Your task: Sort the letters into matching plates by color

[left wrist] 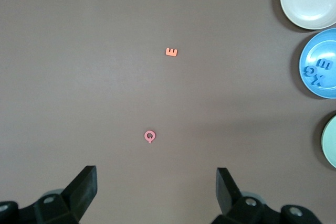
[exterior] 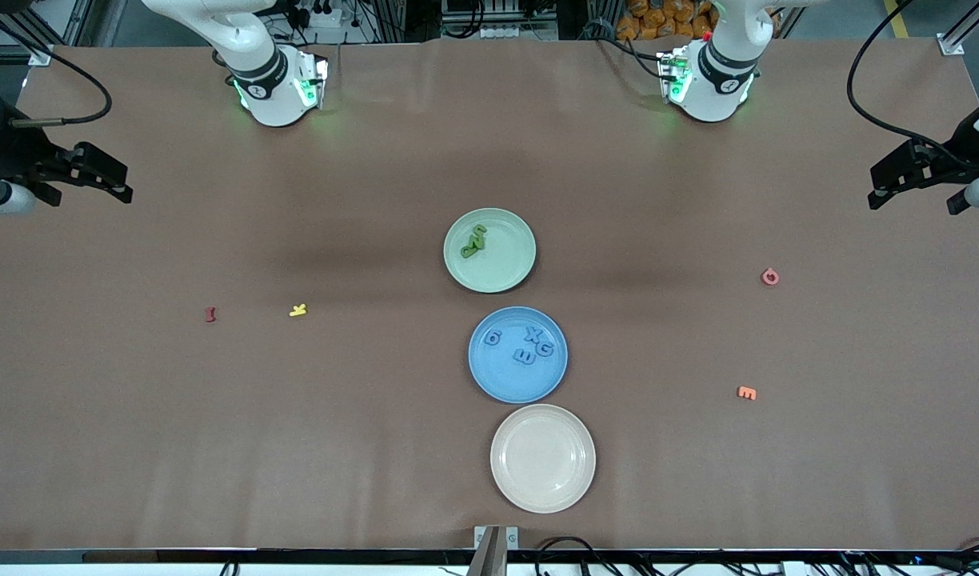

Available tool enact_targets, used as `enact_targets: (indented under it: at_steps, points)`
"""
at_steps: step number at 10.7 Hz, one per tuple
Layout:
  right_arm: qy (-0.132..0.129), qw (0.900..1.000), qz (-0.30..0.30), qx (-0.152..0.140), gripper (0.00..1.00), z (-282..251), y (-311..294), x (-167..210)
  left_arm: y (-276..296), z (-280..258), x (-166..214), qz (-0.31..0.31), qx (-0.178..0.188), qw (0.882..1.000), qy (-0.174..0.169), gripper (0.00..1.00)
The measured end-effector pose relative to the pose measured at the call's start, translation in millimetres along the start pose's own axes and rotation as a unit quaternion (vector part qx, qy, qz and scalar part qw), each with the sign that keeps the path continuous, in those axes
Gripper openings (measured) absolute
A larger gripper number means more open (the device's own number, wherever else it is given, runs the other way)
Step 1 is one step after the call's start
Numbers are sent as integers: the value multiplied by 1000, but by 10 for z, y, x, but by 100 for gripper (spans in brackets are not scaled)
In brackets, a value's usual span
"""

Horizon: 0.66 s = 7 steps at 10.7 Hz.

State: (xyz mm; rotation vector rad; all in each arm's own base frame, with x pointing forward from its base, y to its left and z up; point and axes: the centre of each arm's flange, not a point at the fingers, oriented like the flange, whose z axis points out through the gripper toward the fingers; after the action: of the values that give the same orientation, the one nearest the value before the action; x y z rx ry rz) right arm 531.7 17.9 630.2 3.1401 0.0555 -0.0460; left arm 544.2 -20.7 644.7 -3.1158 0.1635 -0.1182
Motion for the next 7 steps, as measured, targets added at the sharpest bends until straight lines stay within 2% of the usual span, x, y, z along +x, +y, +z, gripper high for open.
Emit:
enact_targets:
  at_steps: [7]
  points:
    - [3, 1000, -26, -1, 100, -18, -272, -3, 5, 4, 9, 1, 0, 1000, 2, 100]
